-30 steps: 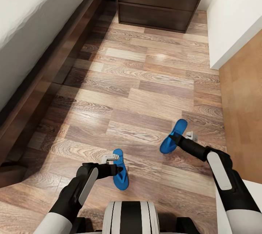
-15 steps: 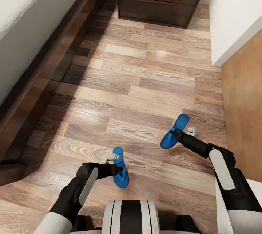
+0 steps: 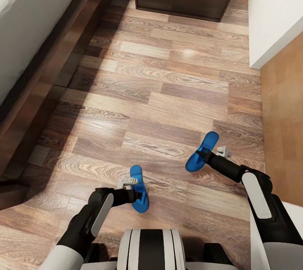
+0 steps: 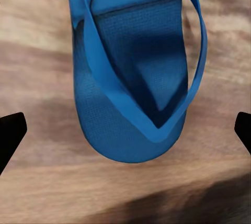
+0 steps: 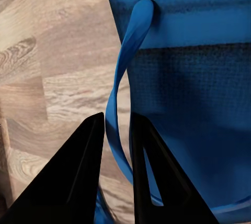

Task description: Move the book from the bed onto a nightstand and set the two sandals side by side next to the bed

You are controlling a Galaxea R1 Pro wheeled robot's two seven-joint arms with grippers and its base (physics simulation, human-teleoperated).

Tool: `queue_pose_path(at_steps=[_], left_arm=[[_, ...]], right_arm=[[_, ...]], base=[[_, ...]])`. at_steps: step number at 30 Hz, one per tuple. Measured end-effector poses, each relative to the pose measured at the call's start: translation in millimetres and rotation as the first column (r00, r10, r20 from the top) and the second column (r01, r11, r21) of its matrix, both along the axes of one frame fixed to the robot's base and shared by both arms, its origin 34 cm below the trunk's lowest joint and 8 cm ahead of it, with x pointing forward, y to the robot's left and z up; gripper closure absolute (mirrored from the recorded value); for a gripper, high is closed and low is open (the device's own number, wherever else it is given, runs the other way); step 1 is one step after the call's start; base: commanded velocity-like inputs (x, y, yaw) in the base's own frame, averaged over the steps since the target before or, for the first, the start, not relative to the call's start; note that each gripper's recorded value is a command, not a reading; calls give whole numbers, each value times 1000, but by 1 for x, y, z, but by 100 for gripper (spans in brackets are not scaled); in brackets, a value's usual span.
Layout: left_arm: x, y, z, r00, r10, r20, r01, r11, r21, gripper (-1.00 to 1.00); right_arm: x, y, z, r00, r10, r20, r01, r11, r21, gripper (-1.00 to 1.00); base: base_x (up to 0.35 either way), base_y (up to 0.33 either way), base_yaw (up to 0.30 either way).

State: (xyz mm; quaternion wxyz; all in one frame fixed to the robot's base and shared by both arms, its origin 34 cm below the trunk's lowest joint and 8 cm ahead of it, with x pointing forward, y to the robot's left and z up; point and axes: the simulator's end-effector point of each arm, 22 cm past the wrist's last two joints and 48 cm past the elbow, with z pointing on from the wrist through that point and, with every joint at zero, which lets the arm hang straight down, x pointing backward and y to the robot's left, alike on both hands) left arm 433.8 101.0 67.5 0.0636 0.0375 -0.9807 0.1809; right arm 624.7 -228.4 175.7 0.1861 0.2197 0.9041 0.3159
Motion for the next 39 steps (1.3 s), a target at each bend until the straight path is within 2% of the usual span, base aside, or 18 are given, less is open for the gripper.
queue_pose_path(at_steps=[5, 8, 14, 15, 17, 18, 20, 24, 30, 39], left_arm=[[0, -1, 0, 1000, 0, 1, 0, 1000, 0, -100], [5, -8, 4, 1000, 6, 10, -6, 1000, -9, -100], [55, -28, 35, 993, 23, 112, -17, 999, -48, -100], [59, -29, 38, 993, 21, 116, -17, 999, -37, -100], [63, -26, 39, 993, 18, 119, -19, 1000, 13, -100], [64, -24, 39, 993, 19, 116, -24, 999, 38, -100], [62, -24, 38, 994, 31, 102, -37, 998, 57, -100], [51, -27, 33, 997, 51, 62, -54, 997, 54, -100], [27, -29, 21, 999, 45, -1, -45, 997, 62, -100], [8, -30, 14, 998, 38, -47, -35, 997, 65, -100]], right_arm=[[0, 0, 0, 1000, 0, 0, 0, 1000, 0, 100], [0, 0, 0, 1000, 0, 0, 0, 1000, 0, 100], [0, 0, 0, 1000, 1, 0, -1, 1000, 0, 100], [0, 0, 0, 1000, 1, -1, -1, 1000, 0, 100], [0, 0, 0, 1000, 1, -1, -1, 1000, 0, 100], [0, 0, 0, 1000, 1, -1, -1, 1000, 0, 100], [0, 0, 0, 1000, 1, -1, -1, 1000, 0, 100], [0, 0, 0, 1000, 1, -1, -1, 1000, 0, 100], [0, 0, 0, 1000, 1, -1, -1, 1000, 0, 100], [0, 0, 0, 1000, 1, -2, -1, 1000, -1, 100]], base=[[0, 0, 0], [0, 0, 0], [0, 0, 0], [0, 0, 0], [0, 0, 0], [0, 0, 0], [0, 0, 0], [0, 0, 0], [0, 0, 0], [0, 0, 0]])
